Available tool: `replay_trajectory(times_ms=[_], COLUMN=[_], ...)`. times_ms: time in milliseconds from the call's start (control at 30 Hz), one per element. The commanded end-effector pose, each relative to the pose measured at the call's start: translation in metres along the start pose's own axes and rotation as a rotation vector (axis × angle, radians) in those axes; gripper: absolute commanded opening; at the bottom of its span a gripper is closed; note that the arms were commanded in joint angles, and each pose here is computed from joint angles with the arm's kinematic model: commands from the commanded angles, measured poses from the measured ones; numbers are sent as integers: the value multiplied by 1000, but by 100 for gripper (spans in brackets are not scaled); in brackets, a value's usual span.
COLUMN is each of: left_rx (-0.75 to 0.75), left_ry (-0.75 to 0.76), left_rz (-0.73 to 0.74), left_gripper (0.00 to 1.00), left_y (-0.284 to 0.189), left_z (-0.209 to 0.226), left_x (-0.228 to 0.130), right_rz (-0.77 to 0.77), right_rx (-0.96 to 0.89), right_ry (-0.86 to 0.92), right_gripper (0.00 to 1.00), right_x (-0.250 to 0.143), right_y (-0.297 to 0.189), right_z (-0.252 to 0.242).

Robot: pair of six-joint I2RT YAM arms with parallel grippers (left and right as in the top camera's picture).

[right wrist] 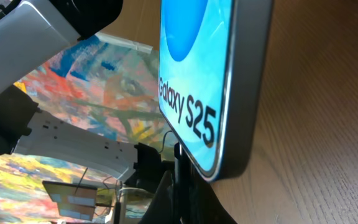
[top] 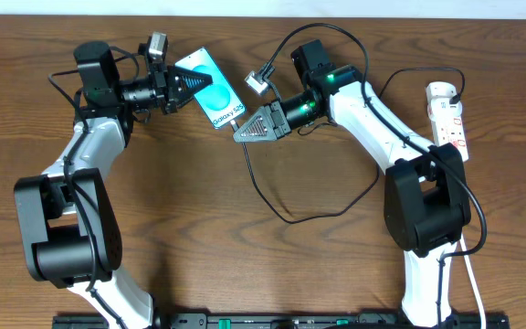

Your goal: Plug charger to phone and switch on socket

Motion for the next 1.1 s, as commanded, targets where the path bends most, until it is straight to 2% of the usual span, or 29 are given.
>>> replay_trajectory(times_ms=[0,1067], left_rx=[-52,-56], left_ry=[29,70], left_rz=[67,73], left_gripper=[7,7], left_y=[3,6], left_z=[-15,-16], left_x=[-8,-9], right_rz=[5,5], right_rx=[81,185], right_ry=[-11,-20], right_gripper=[1,1], right_x=[2,4], right_y=[3,1], right_z=[12,27])
Point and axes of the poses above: each gripper's point midway between its finger pads, its own y axis out along the fingers, its own z axis along the line the jaws close on, x = y × z, the point moved 2 cm from there along -y, back along the fingers, and after that the axes turned 2 degrees about y, right-handed, at the moved point
